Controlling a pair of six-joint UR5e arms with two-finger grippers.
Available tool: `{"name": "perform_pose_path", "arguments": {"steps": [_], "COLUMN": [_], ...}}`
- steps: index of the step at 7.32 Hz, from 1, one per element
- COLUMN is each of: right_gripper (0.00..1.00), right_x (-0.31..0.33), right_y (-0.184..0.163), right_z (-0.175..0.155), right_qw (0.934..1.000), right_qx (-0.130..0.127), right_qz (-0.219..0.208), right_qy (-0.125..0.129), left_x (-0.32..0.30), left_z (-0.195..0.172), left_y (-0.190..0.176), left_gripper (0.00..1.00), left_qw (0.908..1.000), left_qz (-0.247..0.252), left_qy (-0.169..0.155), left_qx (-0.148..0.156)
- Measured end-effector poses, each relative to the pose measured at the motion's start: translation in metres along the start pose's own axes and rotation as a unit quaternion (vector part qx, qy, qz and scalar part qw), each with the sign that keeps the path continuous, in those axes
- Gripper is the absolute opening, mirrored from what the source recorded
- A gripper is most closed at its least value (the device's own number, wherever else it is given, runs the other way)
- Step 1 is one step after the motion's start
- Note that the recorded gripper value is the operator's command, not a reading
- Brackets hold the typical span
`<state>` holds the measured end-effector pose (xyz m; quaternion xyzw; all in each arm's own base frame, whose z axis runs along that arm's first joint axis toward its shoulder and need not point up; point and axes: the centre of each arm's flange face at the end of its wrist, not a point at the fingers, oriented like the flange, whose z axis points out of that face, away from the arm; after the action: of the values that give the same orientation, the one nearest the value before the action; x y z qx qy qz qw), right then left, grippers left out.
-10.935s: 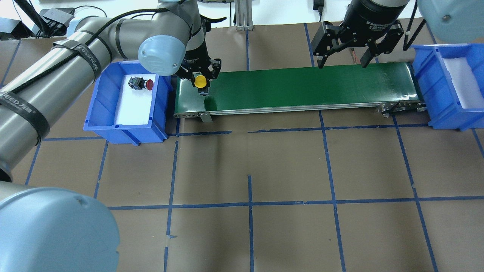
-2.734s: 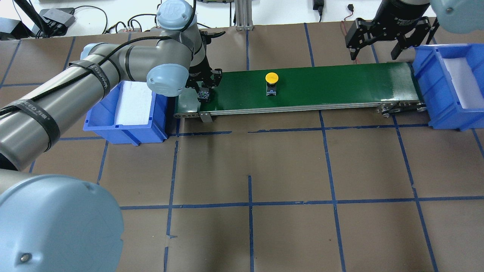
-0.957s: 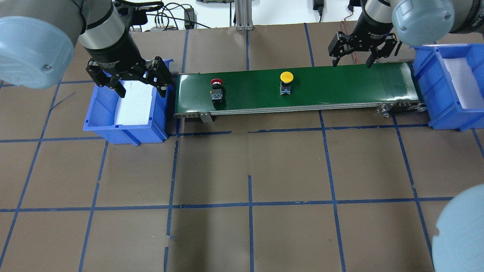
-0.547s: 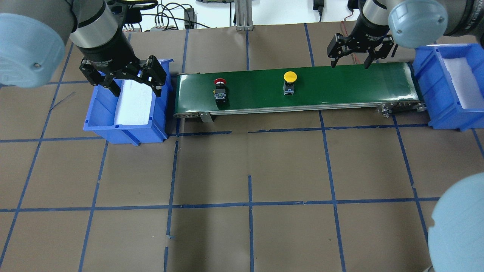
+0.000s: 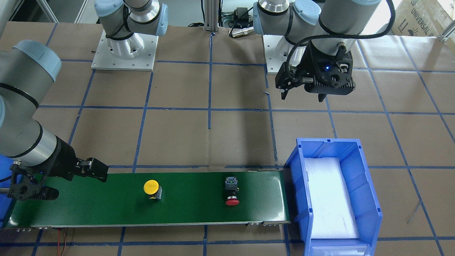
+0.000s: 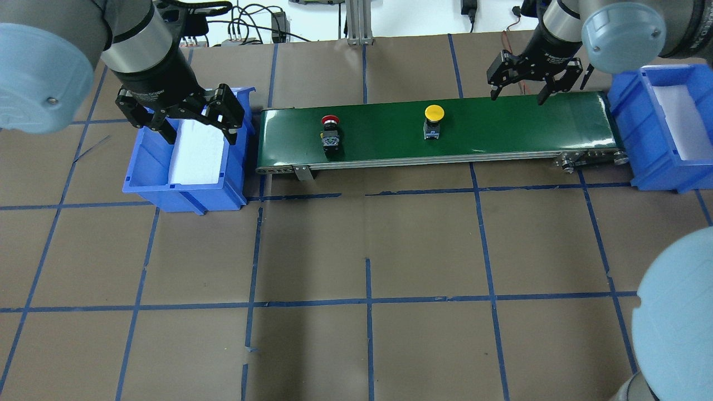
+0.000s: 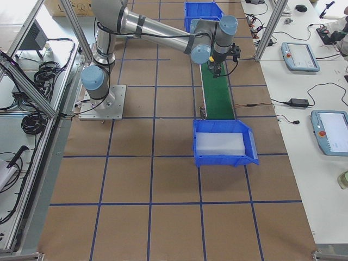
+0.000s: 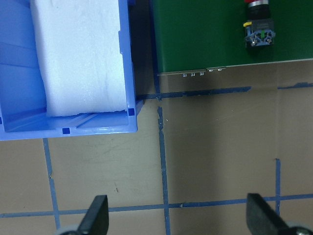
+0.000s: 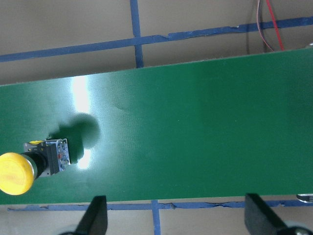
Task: Transport two buttons from left to right
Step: 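Withdraw the left gripper above the bin while the belt carries the buttons, then lower the right gripper onto the yellow button at the belt's far end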
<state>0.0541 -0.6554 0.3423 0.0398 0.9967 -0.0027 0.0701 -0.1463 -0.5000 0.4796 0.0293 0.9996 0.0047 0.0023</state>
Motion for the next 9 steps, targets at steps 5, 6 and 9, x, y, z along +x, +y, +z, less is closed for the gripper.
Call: {"name": "perform_pose_path", "arguments": {"steps": [5,6,9], "right_gripper": [1.0,1.0,1.0], "right_x": [0.003,0.003,0.005], "right_y": [-0.01,-0.01,-0.01], "right_z": [0.02,0.024,0.036], "right_qw": [0.9999,0.9998,0.9997], "right_qx": [0.0,-0.001,-0.009], "right_qz": [0.007,0.007,0.01], "right_qy": [-0.011,-0.016,-0.022], "left_x": [0.0,0.001,0.001], "left_z": [0.001,0.001,0.001], "left_y": [0.002,0.003,0.005], "left_gripper": [1.0,1.0,1.0], "left_qw": [1.0,1.0,1.0], "left_qz": [0.001,0.001,0.001], "left_qy": [-0.001,-0.001,-0.001], "left_qx": [-0.002,-0.002,-0.002]}}
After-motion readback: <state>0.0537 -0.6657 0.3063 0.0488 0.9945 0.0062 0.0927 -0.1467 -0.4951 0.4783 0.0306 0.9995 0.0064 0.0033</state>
